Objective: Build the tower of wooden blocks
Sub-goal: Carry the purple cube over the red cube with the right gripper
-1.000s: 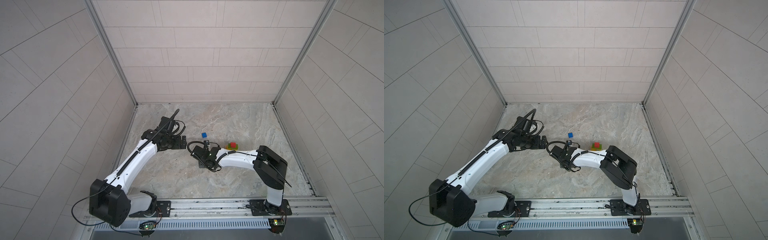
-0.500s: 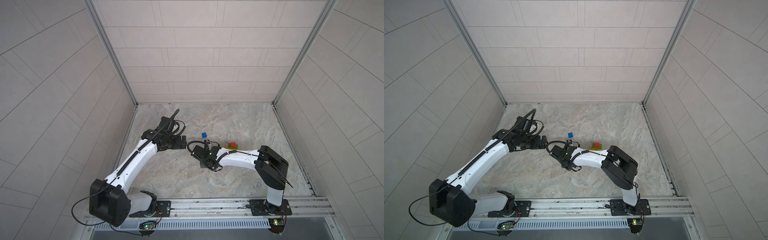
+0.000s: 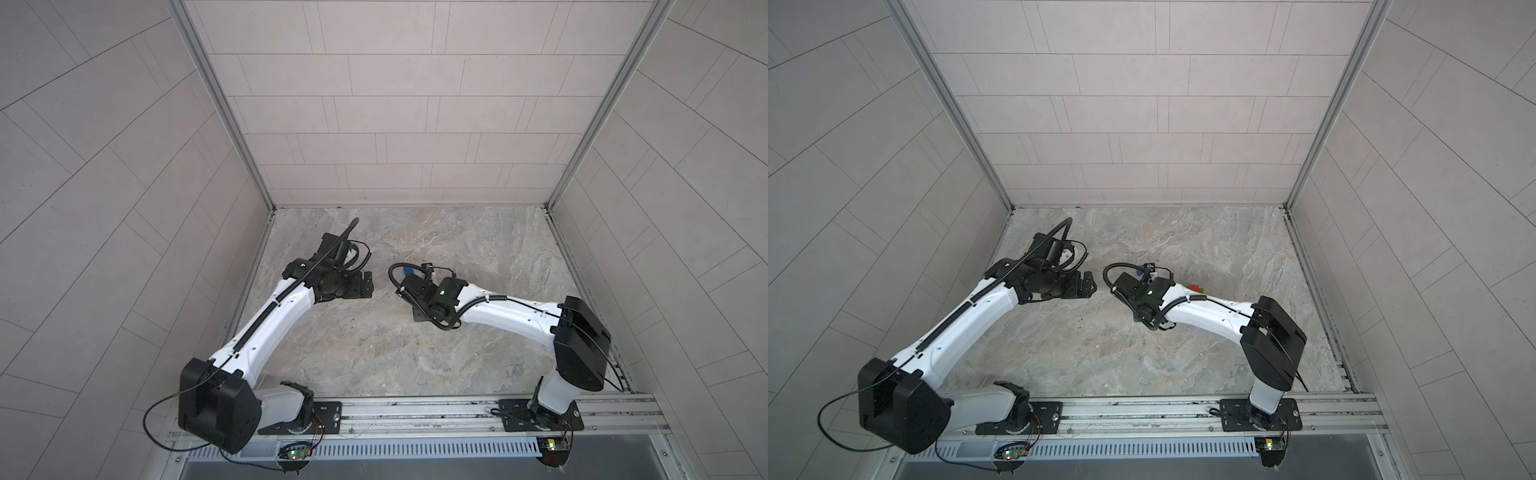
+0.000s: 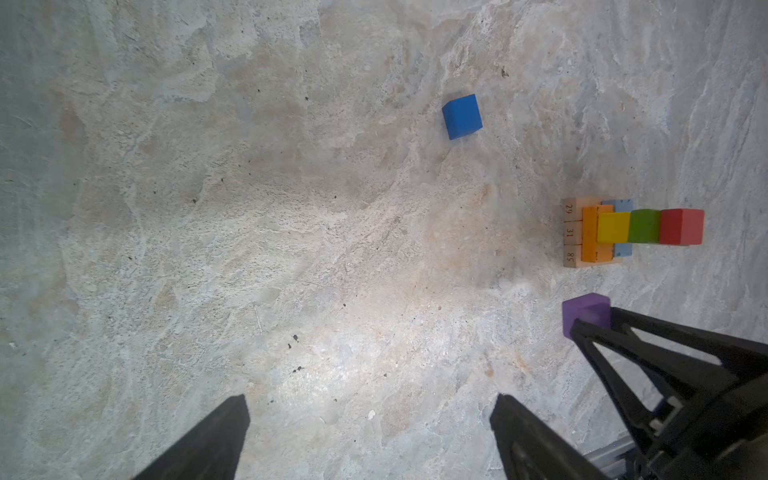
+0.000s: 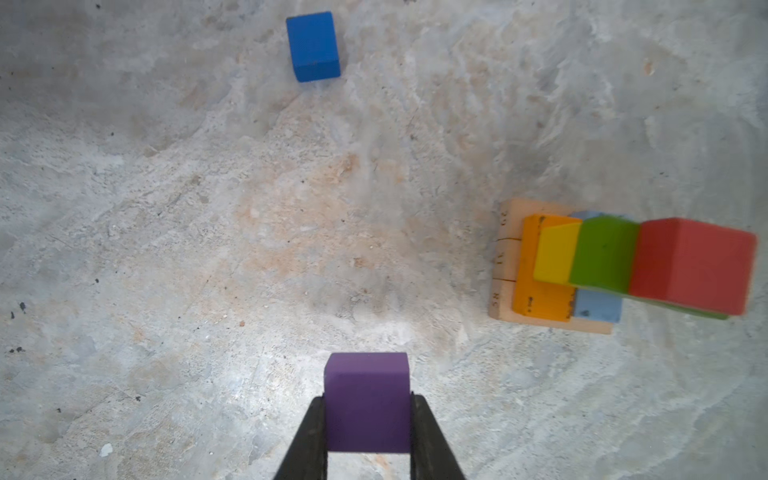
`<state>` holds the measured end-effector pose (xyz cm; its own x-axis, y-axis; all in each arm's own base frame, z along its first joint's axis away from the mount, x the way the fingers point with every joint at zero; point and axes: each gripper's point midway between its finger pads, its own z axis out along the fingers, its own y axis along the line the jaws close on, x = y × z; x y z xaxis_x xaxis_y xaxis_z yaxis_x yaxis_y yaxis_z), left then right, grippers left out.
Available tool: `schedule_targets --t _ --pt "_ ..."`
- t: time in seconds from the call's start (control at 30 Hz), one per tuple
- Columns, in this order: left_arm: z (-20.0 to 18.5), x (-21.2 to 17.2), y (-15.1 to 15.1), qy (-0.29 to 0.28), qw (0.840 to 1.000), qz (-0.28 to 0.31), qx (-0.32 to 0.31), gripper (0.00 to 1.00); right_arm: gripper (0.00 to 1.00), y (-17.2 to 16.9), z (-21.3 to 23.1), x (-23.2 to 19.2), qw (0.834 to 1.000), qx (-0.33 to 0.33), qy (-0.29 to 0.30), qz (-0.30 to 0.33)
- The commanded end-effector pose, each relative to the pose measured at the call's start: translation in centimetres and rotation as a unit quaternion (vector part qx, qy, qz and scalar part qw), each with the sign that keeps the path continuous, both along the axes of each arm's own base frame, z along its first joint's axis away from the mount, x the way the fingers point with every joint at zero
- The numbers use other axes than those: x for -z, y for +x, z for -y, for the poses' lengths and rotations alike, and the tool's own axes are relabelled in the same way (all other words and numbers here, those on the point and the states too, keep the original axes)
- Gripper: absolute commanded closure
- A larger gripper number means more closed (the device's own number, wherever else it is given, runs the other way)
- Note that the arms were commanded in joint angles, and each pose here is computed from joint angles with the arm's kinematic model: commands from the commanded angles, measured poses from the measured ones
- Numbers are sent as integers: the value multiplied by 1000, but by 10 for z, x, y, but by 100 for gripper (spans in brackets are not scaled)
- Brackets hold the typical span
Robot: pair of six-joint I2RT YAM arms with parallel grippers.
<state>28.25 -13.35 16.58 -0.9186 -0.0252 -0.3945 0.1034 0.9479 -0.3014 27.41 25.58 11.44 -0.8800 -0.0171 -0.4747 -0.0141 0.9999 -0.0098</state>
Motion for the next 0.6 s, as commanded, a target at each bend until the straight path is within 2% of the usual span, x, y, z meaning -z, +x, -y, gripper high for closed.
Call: schedule_targets --t 0.0,0.23,0.57 --pt "-1 0 0 -4 1000 2 -1 2 77 3 25 -27 1000 8 -19 15" --pt "0 0 0 -5 1000 1 0 2 76 11 59 -47 999 34 -24 30" --pt "0 1 0 -6 1000 -2 0 2 75 22 96 -53 997 71 -11 24"
